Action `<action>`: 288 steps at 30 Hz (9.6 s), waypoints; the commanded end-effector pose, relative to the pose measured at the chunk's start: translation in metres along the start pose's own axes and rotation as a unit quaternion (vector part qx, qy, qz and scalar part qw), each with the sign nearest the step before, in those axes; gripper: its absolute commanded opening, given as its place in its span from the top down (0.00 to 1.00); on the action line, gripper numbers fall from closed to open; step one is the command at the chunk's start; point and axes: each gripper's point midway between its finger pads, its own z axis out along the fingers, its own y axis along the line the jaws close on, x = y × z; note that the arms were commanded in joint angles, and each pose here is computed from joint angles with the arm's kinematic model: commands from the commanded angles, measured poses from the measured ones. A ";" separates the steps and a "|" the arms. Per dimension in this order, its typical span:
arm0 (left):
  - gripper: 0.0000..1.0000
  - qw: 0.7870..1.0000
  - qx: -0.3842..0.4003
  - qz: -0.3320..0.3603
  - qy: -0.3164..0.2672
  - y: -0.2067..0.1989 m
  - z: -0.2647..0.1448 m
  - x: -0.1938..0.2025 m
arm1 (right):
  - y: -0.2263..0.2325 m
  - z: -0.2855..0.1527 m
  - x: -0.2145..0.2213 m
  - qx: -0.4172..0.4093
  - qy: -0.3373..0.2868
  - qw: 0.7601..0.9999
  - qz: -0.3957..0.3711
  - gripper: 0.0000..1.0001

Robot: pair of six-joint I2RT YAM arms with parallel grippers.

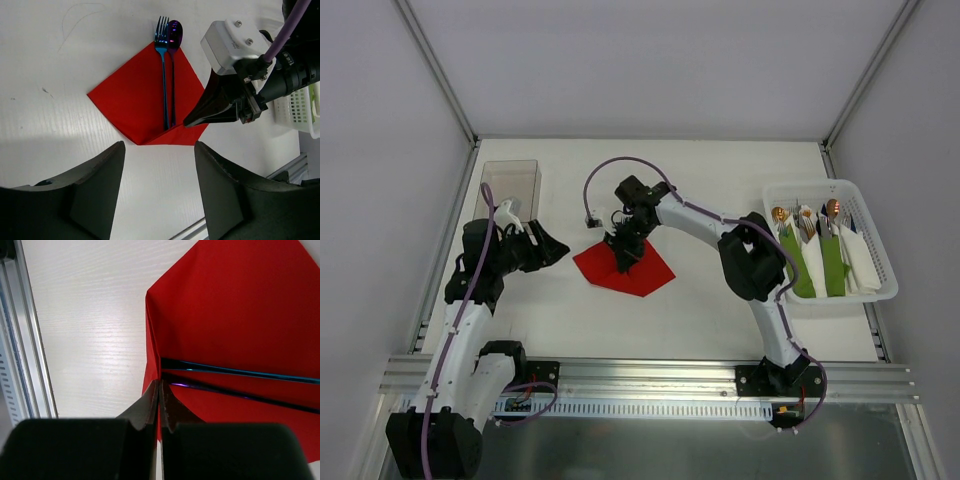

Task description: Place the utensils on the paper napkin and roll it up

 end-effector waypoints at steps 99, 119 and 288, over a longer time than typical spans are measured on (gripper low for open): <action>1.00 0.863 -0.197 -0.422 0.195 0.014 0.153 0.195 | -0.020 -0.128 0.045 0.039 -0.191 0.889 0.414 0.23; 1.00 0.864 -0.208 -0.413 0.196 0.020 0.146 0.202 | -0.018 -0.053 0.034 -0.066 -0.187 0.849 0.490 0.97; 0.98 0.949 -0.093 -0.179 0.241 -0.032 0.137 0.149 | -0.057 -0.013 0.103 0.066 -0.039 0.829 0.555 1.00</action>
